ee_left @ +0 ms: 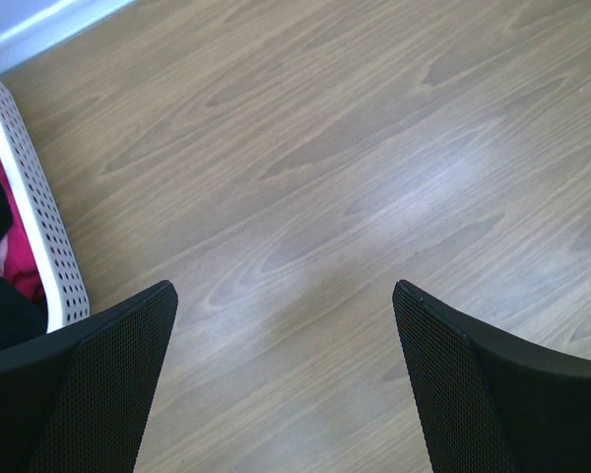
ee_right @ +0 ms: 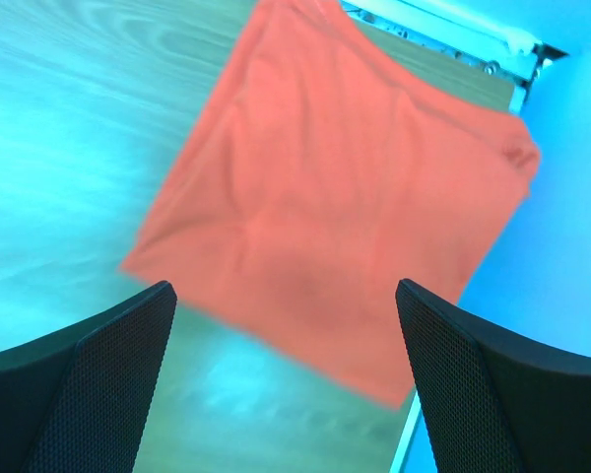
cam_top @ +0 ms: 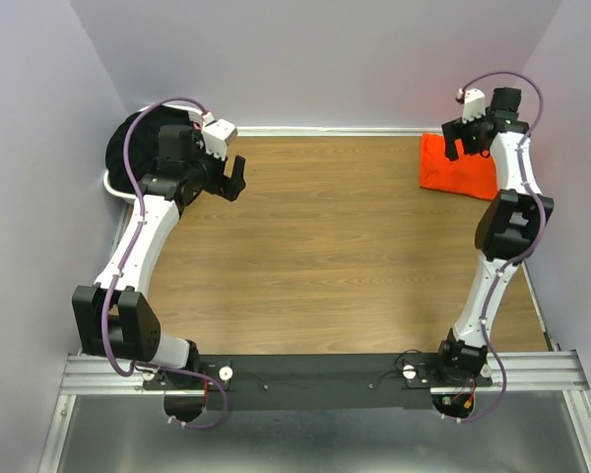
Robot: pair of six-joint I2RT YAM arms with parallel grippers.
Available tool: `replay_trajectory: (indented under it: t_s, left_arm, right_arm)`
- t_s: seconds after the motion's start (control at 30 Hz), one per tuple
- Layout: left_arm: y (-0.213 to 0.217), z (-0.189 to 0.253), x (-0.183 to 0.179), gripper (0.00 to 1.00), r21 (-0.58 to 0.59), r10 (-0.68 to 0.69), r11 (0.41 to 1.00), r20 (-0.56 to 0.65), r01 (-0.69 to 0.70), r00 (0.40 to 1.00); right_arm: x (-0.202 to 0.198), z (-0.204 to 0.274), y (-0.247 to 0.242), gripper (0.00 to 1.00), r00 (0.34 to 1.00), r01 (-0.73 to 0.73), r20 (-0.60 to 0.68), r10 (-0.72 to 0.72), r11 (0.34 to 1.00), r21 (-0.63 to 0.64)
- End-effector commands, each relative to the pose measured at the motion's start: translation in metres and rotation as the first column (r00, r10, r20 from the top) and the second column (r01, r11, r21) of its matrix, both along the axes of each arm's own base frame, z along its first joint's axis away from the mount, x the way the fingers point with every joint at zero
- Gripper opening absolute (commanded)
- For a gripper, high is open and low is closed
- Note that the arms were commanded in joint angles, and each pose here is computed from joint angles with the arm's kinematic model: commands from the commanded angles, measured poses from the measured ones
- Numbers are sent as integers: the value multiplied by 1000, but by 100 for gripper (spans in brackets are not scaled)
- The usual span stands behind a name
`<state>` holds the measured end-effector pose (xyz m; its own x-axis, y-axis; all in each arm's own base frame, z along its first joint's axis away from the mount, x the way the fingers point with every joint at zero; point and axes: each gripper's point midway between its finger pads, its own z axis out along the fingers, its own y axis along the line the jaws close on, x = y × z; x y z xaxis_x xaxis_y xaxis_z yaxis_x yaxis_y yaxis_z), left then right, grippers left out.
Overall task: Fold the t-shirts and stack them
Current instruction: Neatly place the folded tshirt to the corner
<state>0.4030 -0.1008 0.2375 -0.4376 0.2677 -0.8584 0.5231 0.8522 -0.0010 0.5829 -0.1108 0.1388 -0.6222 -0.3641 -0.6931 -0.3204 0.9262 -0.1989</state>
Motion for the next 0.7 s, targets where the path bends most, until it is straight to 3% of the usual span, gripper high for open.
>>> replay_trajectory:
  t_s: [0.0,0.3,0.67]
  left_arm:
    - [-2,22,-2,98,-13,-25,1000,38,25,999]
    - [1,30,-3,98,9,-22,1000,28,22,999]
    - [2,28,0,98,33,-33,999,-8,33,999]
  right_arm:
    - [-35,15,9,100,995,91,-44,-88,993,79]
    - [-103,-42,4,100,899,374,-278,-338,923,87]
    - [-130,-100,-11,100,841,420,-418,-343,901,106]
